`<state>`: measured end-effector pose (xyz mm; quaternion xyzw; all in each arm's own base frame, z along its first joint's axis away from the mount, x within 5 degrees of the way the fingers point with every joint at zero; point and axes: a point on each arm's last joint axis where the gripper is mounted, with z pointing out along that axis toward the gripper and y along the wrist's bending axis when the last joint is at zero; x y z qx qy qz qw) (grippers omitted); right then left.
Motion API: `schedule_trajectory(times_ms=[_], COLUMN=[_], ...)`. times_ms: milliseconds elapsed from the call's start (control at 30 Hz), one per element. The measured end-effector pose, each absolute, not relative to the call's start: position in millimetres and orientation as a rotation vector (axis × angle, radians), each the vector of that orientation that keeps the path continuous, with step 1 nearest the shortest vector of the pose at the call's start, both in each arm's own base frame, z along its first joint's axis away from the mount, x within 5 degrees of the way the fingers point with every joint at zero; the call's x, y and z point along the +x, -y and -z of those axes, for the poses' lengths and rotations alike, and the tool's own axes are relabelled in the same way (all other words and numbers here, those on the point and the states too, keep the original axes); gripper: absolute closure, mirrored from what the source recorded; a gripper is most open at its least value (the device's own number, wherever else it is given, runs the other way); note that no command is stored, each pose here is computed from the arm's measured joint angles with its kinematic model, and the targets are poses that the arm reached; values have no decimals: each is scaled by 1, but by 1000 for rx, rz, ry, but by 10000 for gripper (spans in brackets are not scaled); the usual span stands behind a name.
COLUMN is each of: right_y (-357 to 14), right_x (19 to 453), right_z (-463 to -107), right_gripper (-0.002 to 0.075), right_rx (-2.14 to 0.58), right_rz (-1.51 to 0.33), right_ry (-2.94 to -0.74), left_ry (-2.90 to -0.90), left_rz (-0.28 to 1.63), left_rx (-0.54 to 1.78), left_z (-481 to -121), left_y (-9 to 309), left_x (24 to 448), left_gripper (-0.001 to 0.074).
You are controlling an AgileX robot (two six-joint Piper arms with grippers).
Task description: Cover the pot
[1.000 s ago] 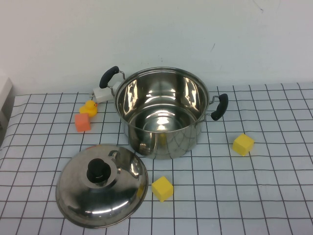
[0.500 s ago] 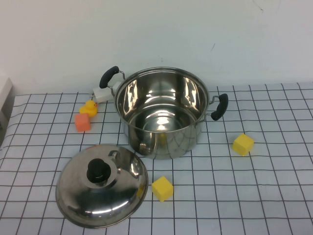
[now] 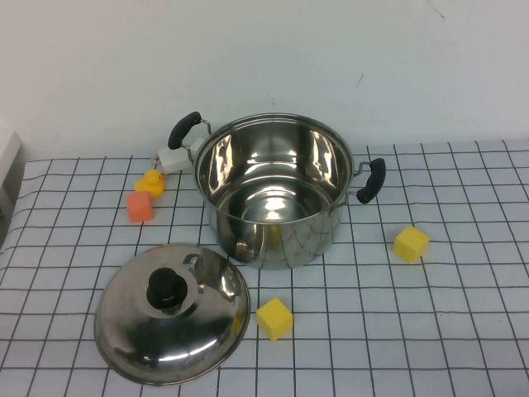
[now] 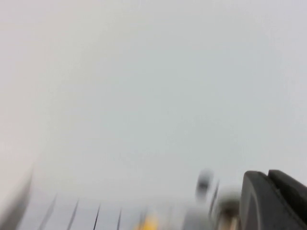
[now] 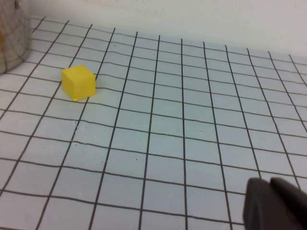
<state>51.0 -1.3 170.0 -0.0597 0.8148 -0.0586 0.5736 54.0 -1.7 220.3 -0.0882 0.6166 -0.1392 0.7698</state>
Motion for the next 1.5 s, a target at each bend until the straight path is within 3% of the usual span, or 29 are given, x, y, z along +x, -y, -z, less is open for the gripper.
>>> schedule_trajectory(times_ms=[267,533,800,967,1200,1333,1500], right_y=[1,1,1,1,1,1,1], right_x=[51,51,51,51,51,51,51], right_z=[-170,-170,-170,-170,-170,-170,-170], right_gripper=[717,717,717,717,717,717,717], right_rx=[-140,-140,-140,-140,-140,-140,-140], right_rz=[137,137,137,137,137,137,137], right_ry=[-1910,-1910,-1910,-1910,-1910,-1910,-1910], left_ry=[-1009,-1029,-930,-1002,-1140,-1196,-1245], left_rz=[321,359,653,596,387,298,242], left_rx=[-169,-211,-325,-308,-197,-140,-45], left_z=[-248,-246,-252,-263,-345,-376,-374], left_y=[-1,-2,0,1,2,3,10], left_x=[43,44,40,40,36,61,109], left_gripper=[737,736,737,736,736,736,736])
